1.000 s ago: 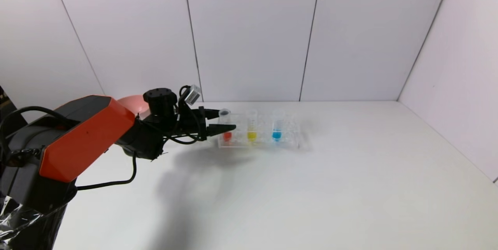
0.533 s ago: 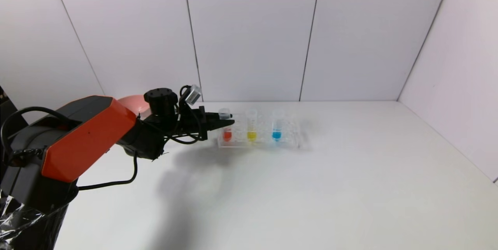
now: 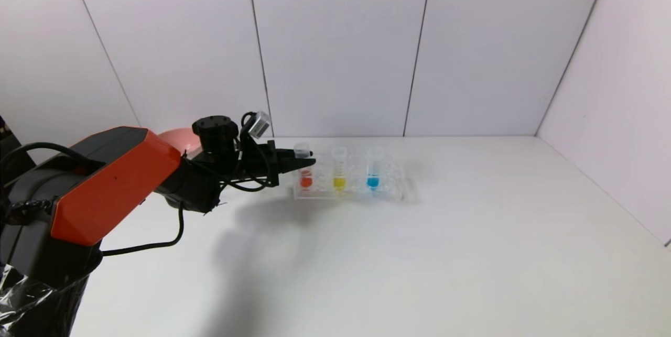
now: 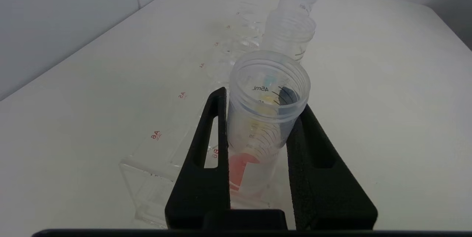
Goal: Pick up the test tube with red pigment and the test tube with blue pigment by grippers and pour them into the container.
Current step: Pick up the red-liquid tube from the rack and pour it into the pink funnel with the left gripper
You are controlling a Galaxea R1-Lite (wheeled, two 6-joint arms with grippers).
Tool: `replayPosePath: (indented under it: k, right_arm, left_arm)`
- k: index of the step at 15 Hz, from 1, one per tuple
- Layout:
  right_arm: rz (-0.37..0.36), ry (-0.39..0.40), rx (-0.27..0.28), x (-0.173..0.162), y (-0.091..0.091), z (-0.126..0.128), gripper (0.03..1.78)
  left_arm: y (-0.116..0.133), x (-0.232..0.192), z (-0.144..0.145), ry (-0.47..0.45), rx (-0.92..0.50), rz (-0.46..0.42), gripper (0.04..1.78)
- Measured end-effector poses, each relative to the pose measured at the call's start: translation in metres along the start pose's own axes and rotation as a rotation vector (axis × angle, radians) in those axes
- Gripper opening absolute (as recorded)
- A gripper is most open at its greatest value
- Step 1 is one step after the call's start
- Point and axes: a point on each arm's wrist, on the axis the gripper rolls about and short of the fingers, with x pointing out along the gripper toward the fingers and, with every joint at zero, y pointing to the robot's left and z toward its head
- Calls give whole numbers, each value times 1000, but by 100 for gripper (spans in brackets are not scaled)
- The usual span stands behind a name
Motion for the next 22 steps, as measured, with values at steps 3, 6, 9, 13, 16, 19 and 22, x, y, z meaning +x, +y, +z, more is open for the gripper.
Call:
replayPosePath:
  k: [3,6,9,13,16,19,22]
  right_arm:
    - [0,0,0,0,0,0,177]
    - [0,0,0,0,0,0,177]
    - [0,0,0,0,0,0,177]
    - [0,0,0,0,0,0,177]
    - [0,0,0,0,0,0,177]
    - [0,0,0,0,0,0,177]
    - [0,0,0,0,0,0,177]
  left_arm:
    - [-4,-3,13,5,-14,9,46]
    - [-9,-6,33,3,-14,75,46]
    - [-15,-10,55,-4,-5,148,46]
    - [-27,-16,84,-7,-11,278,46]
    - [-38,-23,106,-2,-25,433,46]
    - [-53,-32,128,12,-47,610,46]
    - [-71,-42,146,20,-56,789,46]
